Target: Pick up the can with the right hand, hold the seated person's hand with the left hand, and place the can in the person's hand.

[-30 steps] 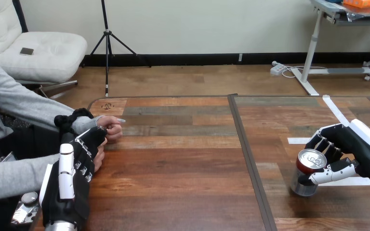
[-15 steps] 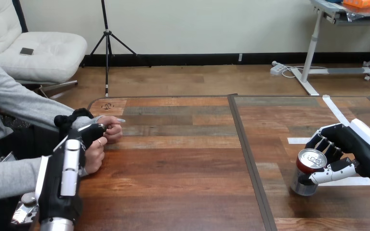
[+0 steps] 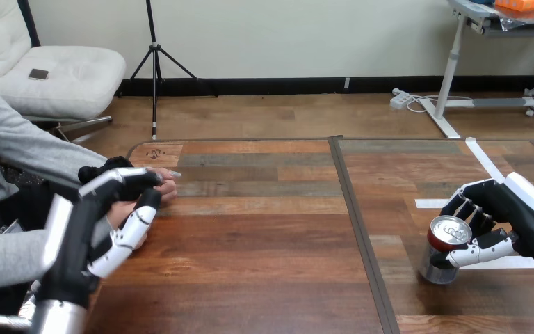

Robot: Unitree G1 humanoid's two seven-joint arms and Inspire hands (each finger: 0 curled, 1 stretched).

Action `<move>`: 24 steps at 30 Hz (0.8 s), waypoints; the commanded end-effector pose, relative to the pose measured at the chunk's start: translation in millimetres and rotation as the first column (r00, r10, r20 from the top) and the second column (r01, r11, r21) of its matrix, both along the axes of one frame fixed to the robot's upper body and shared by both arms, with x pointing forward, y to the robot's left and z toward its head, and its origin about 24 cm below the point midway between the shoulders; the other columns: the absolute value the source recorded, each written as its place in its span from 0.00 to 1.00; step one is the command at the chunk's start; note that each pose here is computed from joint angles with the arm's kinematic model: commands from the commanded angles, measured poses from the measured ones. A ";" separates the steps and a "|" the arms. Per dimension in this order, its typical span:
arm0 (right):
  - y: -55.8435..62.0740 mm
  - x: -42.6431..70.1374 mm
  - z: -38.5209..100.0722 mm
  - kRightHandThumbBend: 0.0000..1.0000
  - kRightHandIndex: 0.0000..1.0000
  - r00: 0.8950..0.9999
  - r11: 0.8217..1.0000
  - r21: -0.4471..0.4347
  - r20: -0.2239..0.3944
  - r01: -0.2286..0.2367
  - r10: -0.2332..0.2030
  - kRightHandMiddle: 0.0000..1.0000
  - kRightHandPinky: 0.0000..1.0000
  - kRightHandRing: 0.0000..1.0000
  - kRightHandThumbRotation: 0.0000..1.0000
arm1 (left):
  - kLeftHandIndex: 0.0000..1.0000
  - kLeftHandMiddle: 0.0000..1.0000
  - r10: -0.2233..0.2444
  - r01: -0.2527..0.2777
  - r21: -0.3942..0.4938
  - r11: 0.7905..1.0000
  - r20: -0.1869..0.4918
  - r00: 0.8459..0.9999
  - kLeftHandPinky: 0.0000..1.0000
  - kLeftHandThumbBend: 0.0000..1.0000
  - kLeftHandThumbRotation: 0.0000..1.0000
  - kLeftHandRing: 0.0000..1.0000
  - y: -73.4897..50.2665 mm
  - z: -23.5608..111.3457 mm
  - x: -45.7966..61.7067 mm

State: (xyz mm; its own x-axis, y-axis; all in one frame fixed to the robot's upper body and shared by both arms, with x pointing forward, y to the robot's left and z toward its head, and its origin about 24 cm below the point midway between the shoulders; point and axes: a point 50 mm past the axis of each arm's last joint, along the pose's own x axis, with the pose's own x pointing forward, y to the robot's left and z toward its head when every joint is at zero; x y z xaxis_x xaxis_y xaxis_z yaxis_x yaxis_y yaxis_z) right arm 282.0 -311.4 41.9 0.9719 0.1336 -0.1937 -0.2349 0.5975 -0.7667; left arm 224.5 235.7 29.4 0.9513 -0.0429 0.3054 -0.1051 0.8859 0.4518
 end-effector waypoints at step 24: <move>4.3 19.9 33.0 0.76 0.44 0.990 0.999 0.042 0.138 -0.015 0.009 0.41 0.34 0.37 0.00 | 0.79 0.81 0.061 -0.175 0.379 0.909 0.294 0.954 0.54 1.00 0.50 0.75 7.4 82.8 -0.1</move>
State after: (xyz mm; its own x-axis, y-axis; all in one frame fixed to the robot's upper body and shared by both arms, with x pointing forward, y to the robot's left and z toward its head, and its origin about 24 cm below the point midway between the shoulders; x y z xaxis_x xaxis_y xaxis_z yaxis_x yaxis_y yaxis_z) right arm 282.2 -311.9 42.6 0.9742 0.1297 -0.1849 -0.2254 0.6124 -0.7577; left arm 222.2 243.0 92.7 0.8782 -0.0889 0.4700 -0.3024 0.6581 0.6895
